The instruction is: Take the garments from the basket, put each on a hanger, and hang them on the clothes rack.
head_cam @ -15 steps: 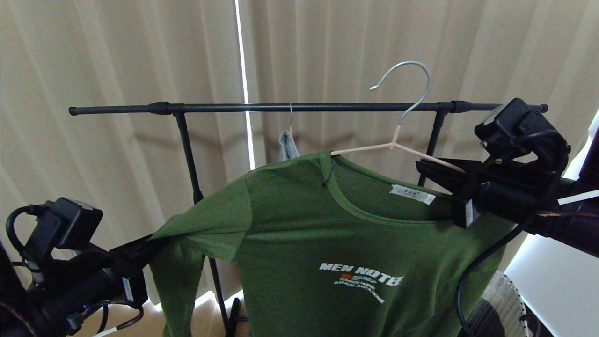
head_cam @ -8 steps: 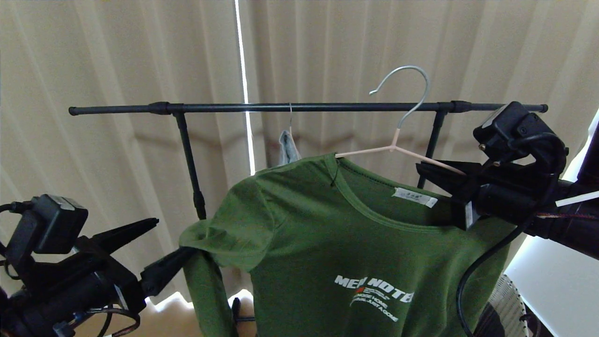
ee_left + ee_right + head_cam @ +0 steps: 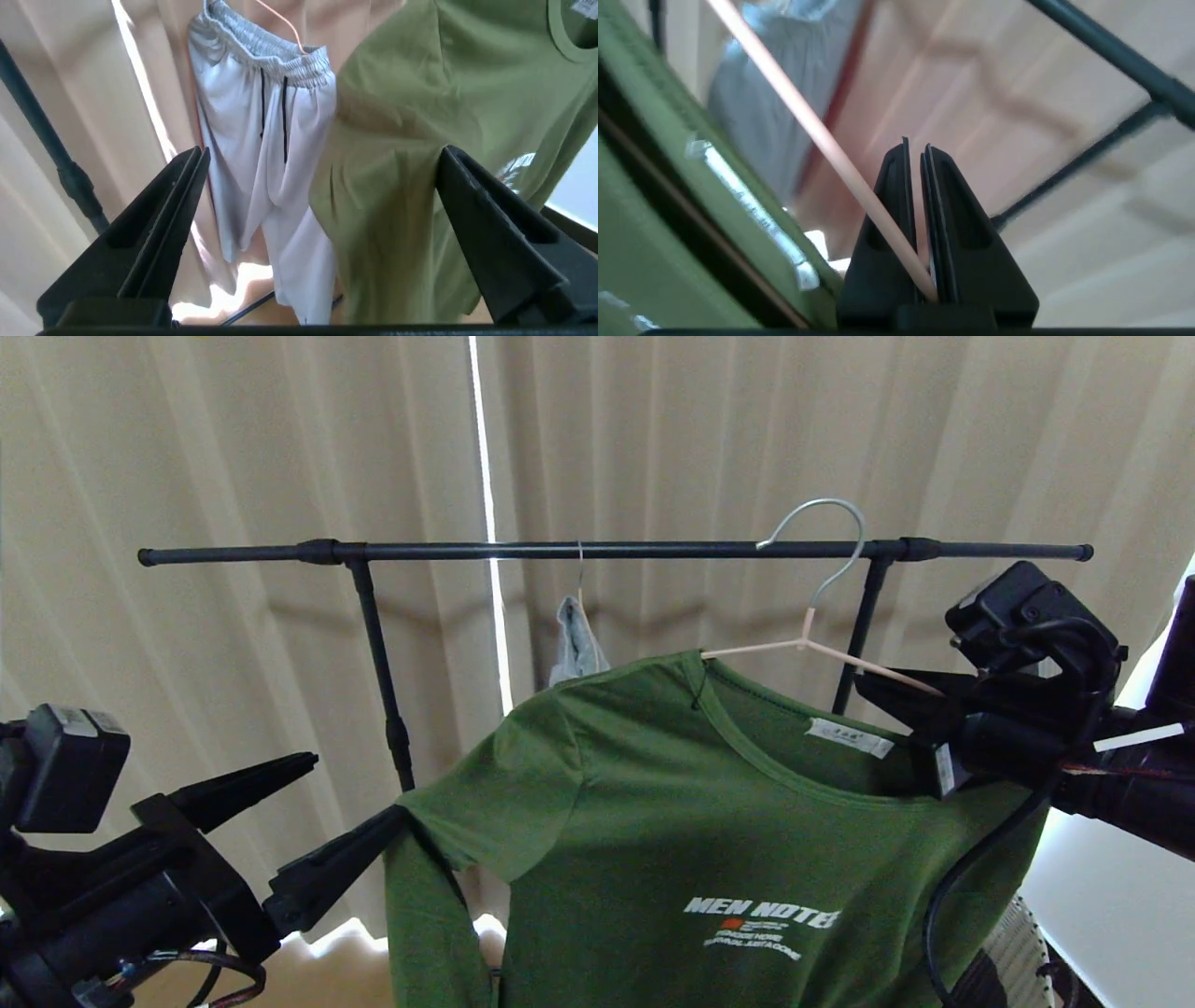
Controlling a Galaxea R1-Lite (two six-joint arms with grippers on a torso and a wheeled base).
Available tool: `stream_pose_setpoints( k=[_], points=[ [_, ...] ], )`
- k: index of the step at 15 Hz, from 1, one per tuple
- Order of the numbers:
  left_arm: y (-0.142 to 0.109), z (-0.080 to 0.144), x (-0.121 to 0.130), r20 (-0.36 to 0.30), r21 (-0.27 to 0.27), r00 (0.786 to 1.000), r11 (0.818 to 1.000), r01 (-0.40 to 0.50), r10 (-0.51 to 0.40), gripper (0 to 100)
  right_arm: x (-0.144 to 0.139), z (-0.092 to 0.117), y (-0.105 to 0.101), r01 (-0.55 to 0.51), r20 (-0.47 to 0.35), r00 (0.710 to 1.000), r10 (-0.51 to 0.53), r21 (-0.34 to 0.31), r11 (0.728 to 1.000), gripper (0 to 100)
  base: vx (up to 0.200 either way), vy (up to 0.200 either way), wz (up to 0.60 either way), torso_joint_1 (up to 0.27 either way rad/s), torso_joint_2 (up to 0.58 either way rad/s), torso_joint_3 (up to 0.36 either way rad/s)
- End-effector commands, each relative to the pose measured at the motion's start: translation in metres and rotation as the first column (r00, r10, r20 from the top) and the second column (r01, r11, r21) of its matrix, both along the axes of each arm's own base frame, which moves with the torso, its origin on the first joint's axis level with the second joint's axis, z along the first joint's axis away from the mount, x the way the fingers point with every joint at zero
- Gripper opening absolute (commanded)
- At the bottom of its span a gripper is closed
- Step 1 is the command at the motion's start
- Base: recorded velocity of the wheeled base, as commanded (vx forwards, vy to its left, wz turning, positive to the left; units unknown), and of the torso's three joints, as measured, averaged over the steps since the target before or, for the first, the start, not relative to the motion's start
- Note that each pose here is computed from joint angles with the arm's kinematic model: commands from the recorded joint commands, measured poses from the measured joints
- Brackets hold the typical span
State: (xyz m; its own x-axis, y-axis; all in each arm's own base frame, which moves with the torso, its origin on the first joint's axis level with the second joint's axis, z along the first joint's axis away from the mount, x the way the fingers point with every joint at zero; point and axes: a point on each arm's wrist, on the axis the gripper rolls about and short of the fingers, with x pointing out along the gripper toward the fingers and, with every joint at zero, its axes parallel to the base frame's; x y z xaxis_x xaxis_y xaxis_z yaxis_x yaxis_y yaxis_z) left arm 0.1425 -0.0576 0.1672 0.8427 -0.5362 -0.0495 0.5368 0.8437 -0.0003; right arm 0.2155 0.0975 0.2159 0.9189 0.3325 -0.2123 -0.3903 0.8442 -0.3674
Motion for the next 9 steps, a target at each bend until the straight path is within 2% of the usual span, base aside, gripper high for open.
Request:
stream_pose_setpoints(
  k=[1,3,5,7,9],
  points=[
    [0.001,-0.003,-0.001,-0.008,0.007,1.000,1.000,-0.003,0.003,100,-0.001,-0.002,-0.004,0.045,-0.004,0.999,-0.046,-0.014,0.999,0,0.000,0.000,0.00,0.000,0.00,0.000],
    [0.001,-0.003,0.000,-0.009,0.008,1.000,1.000,-0.006,0.006,100,-0.007,-0.002,-0.010,0.110,0.004,0.994,-0.110,-0.025,0.994,0,0.000,0.000,0.00,0.000,0.00,0.000],
    [0.001,-0.006,0.000,-0.014,0.026,1.000,1.000,-0.007,0.007,100,-0.008,-0.005,-0.027,0.180,-0.008,0.984,-0.180,-0.036,0.983,0,0.000,0.000,0.00,0.000,0.00,0.000],
    [0.002,-0.011,0.000,-0.012,0.070,1.000,0.997,-0.011,0.011,100,-0.011,-0.005,-0.046,0.260,-0.027,0.965,-0.262,-0.050,0.964,0,0.000,0.000,0.00,0.000,0.00,0.000],
    [0.004,-0.011,0.002,-0.015,0.075,1.000,0.997,-0.024,0.025,100,-0.018,-0.002,-0.070,0.356,-0.049,0.931,-0.360,-0.082,0.931,0,0.000,0.000,0.00,0.000,0.00,0.000]
  ],
)
